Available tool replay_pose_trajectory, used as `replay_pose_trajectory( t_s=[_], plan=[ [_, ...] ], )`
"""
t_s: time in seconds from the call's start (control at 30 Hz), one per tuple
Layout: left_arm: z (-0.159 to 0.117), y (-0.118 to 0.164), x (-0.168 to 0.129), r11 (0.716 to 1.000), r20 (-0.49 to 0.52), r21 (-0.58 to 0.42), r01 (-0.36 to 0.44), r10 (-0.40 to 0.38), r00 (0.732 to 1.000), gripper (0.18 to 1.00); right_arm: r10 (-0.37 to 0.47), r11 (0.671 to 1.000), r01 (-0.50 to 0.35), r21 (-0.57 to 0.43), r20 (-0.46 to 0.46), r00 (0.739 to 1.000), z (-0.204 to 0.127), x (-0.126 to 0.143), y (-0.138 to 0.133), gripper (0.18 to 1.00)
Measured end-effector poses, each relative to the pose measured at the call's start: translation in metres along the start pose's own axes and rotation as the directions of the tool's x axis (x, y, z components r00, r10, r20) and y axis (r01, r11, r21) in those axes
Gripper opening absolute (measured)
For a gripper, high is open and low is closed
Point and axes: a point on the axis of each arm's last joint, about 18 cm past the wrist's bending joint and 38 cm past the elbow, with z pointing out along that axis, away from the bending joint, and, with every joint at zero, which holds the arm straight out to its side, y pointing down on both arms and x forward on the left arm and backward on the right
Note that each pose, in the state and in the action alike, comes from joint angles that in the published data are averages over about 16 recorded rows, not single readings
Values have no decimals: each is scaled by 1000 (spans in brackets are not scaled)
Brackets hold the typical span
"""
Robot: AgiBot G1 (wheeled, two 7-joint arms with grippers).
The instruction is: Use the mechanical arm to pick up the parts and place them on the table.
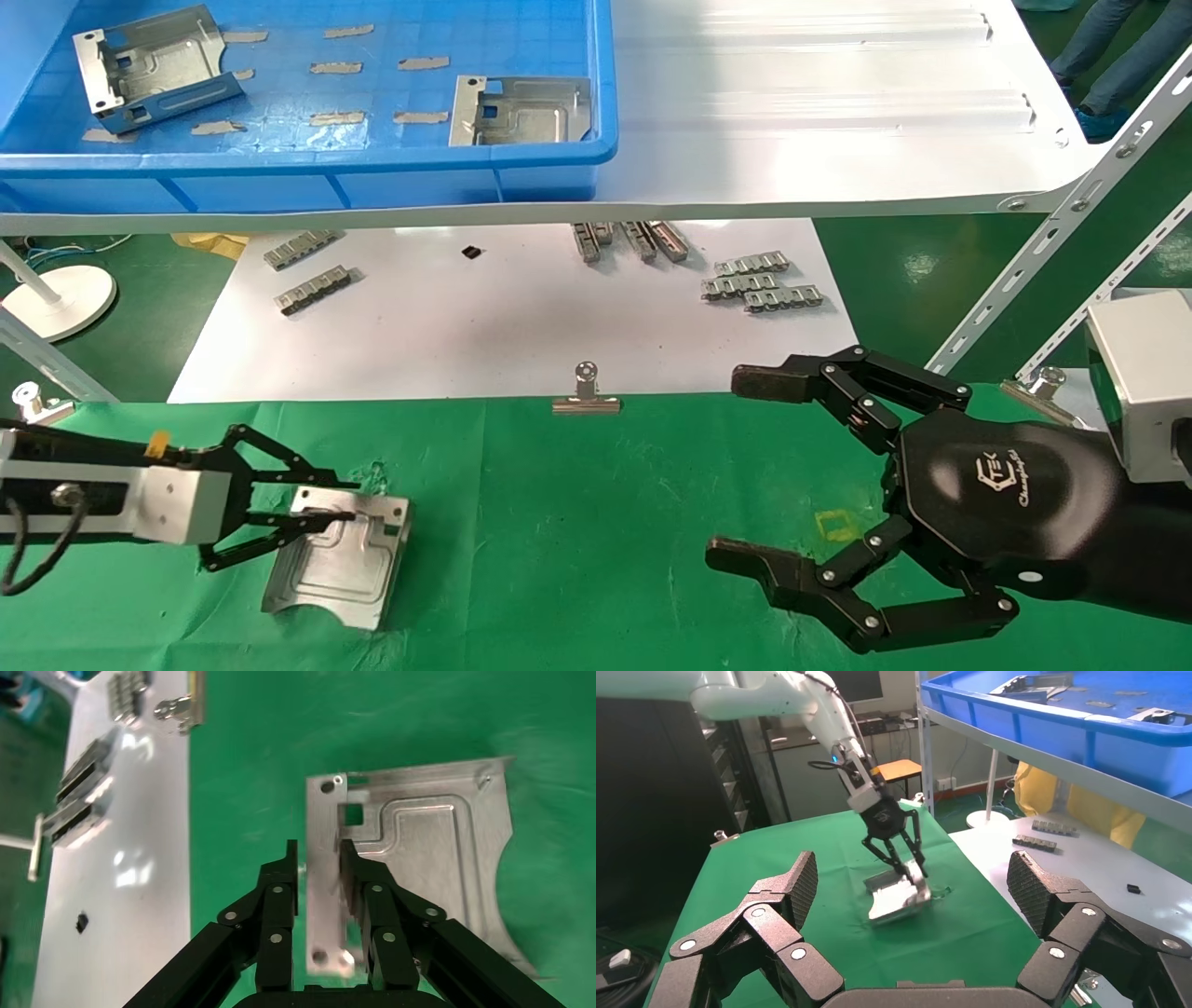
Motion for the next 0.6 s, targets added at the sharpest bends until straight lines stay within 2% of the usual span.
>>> replay_pose_trajectory(
  t_s=[0.13, 0.3, 0.4, 0.6],
  plan=[
    [-7, -1, -5, 999, 25, 7, 37, -37, 999, 334, 0, 1000, 0, 0, 0, 1000, 0, 0, 0, 1000],
    [-13, -4, -17, 985, 103, 59, 162, -168, 980, 395, 0, 1000, 0, 0, 0, 1000, 0, 0, 0, 1000],
    [-16, -7, -24, 961, 149, 110, 252, -266, 952, 443, 0, 1000, 0, 0, 0, 1000, 0, 0, 0, 1000],
    [-19, -10, -32, 894, 195, 215, 392, -433, 880, 564, 0, 1000, 0, 0, 0, 1000, 0, 0, 0, 1000]
  ],
)
